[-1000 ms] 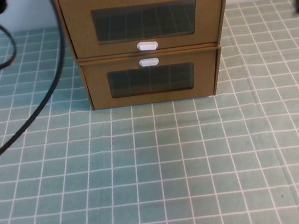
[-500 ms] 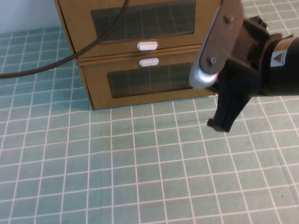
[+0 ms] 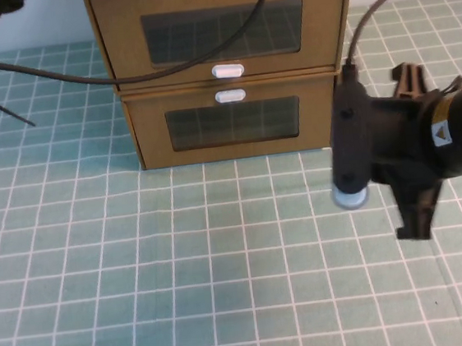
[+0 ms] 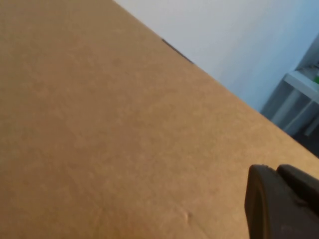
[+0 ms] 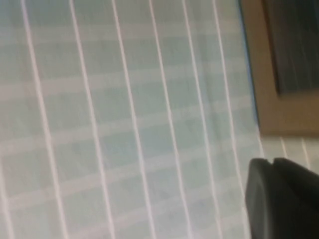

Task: Open the shoe box
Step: 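Pull the top drawer of the cardboard box fully open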

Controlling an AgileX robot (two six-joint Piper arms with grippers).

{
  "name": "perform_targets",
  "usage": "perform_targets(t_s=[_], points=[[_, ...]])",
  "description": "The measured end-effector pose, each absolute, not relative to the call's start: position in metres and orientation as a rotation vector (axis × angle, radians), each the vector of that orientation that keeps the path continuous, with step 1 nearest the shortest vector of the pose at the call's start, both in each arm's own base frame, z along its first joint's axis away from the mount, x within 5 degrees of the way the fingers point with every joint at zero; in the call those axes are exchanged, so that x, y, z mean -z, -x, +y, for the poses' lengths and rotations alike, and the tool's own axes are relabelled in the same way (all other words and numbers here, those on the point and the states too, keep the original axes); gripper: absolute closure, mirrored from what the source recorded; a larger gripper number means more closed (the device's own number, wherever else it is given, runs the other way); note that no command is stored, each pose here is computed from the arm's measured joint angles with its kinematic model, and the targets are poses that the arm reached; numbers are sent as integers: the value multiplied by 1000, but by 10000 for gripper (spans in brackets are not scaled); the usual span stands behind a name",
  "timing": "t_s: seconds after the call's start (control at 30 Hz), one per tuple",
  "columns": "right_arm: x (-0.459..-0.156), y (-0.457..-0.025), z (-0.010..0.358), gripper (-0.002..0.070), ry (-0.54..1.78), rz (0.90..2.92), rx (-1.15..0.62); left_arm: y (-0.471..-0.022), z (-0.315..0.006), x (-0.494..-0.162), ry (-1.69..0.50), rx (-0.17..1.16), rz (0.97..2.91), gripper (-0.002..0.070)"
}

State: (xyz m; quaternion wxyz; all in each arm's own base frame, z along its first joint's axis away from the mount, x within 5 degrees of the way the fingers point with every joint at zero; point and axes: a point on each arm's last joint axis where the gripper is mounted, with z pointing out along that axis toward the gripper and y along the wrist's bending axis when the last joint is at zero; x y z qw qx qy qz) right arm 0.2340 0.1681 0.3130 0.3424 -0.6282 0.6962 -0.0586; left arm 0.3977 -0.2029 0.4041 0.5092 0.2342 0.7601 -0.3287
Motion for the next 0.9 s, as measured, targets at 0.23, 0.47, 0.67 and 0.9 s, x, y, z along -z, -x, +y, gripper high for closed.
perform_targets(t_s=[0.23,0.47,0.67,0.9], points=[[-319,-250,145,689,1485,1872,542,-405,-212,-379,-578,932,1916,679],[-324,-246,167,689,1522,1701,594,-405,-205,-382,-515,1059,1940,678],[-313,-251,213,689,1479,1468,747,-408,-199,-383,-434,1109,1962,679],[-273,-271,258,689,1426,1390,800,-408,-196,-384,-386,1166,1973,678]])
